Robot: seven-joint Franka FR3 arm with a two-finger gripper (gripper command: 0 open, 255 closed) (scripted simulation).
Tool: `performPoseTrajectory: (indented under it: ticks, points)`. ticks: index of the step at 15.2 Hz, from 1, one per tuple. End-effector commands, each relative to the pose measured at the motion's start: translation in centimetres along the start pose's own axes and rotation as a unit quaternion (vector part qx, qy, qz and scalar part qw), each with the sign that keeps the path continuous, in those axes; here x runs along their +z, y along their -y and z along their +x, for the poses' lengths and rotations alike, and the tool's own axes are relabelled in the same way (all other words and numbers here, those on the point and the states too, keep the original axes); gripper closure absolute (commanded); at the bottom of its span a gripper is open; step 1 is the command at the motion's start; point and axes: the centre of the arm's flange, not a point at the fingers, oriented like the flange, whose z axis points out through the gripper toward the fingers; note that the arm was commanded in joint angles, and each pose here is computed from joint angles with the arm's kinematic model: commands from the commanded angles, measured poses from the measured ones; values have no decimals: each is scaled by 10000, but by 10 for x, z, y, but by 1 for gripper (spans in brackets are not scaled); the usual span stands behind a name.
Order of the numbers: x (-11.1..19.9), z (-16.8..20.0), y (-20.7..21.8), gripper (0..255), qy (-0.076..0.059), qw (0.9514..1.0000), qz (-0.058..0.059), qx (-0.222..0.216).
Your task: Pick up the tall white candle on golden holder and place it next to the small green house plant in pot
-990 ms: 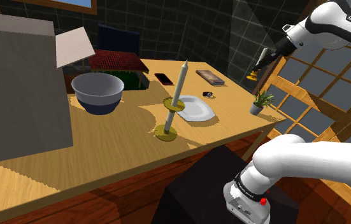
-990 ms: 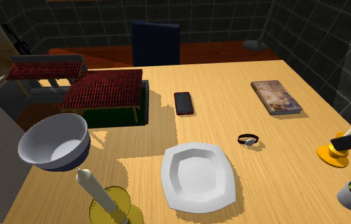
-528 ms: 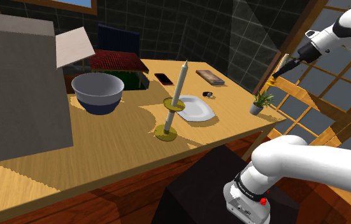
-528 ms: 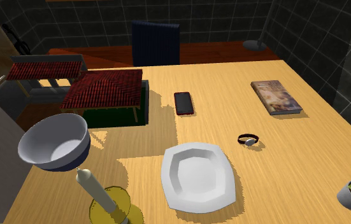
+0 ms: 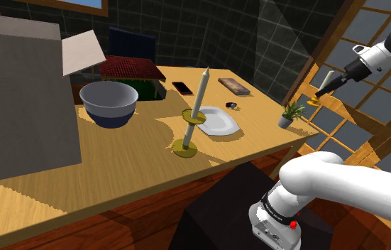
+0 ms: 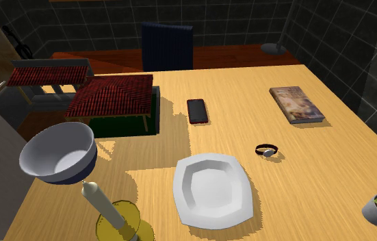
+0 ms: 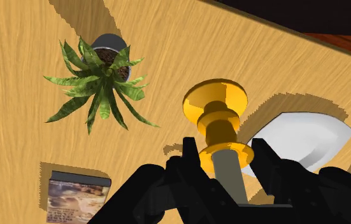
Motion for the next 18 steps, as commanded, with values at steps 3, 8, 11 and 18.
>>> performPoseTrajectory:
  ticks: [3, 8, 11, 18]
  points:
    - [19, -10, -2, 255, 0, 10000, 1, -2]
    - [43, -21, -3, 255, 0, 10000, 1, -2]
    - [58, -27, -4, 255, 0, 10000, 1, -2]
    - [91, -42, -7, 255, 0, 10000, 1, -2]
